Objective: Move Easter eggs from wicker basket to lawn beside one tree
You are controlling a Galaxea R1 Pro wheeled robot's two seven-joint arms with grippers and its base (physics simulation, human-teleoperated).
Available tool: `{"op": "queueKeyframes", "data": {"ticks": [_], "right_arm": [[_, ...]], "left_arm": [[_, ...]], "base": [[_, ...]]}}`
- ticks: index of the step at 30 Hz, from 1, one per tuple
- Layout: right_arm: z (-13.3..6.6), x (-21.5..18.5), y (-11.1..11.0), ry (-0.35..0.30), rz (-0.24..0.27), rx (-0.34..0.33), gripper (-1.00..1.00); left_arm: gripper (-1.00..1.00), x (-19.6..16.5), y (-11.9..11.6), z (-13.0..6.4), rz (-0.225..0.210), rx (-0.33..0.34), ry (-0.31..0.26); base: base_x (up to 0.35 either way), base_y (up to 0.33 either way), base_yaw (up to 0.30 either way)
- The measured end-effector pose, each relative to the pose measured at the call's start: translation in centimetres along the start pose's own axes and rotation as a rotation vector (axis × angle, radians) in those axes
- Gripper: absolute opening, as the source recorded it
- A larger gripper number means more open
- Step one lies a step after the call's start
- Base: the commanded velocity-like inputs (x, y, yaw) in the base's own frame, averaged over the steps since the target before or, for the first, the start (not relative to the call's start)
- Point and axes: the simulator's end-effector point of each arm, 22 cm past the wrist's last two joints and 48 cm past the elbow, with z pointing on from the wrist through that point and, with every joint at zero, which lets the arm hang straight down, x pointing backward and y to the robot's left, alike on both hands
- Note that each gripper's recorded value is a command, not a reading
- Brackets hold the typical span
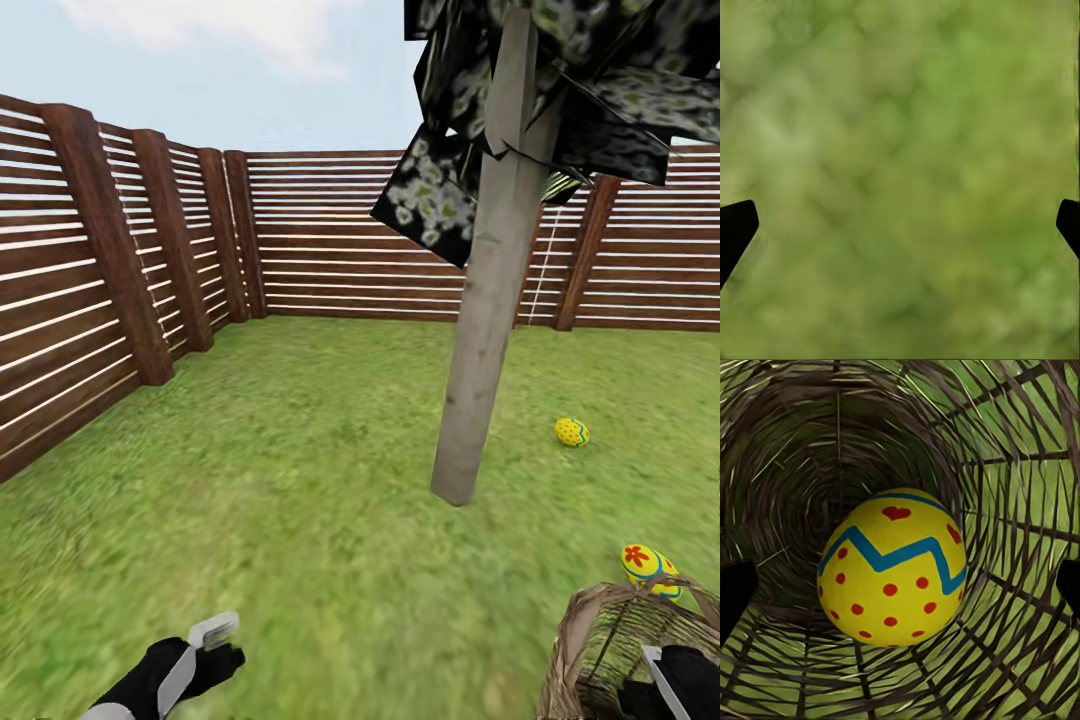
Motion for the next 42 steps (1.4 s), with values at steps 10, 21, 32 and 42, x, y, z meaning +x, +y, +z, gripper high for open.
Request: {"op": "queueKeyframes", "data": {"ticks": [10,21,32,42], "right_arm": [[1.3,1.2,0.5,0.039,-0.014,0.005,1.00],[2.6,2.5,0.1,0.079,-0.022,0.020,1.00],[3.9,3.7,-0.1,0.117,-0.035,0.033,1.00],[5.0,5.1,0.1,0.157,-0.049,0.042,1.00]], "left_arm": [[1.00,-14.8,-1.4,-5.0,0.017,0.028,-0.348],[1.00,-17.6,-4.4,-6.0,0.018,0.071,-0.430],[1.00,-17.7,-4.5,-4.8,0.015,0.071,-0.434],[1.00,-16.6,-3.3,-2.8,0.001,0.016,-0.404]], "base": [[0.000,0.000,0.000],[0.000,0.000,0.000],[0.000,0.000,0.000],[0.000,0.000,0.000]]}}
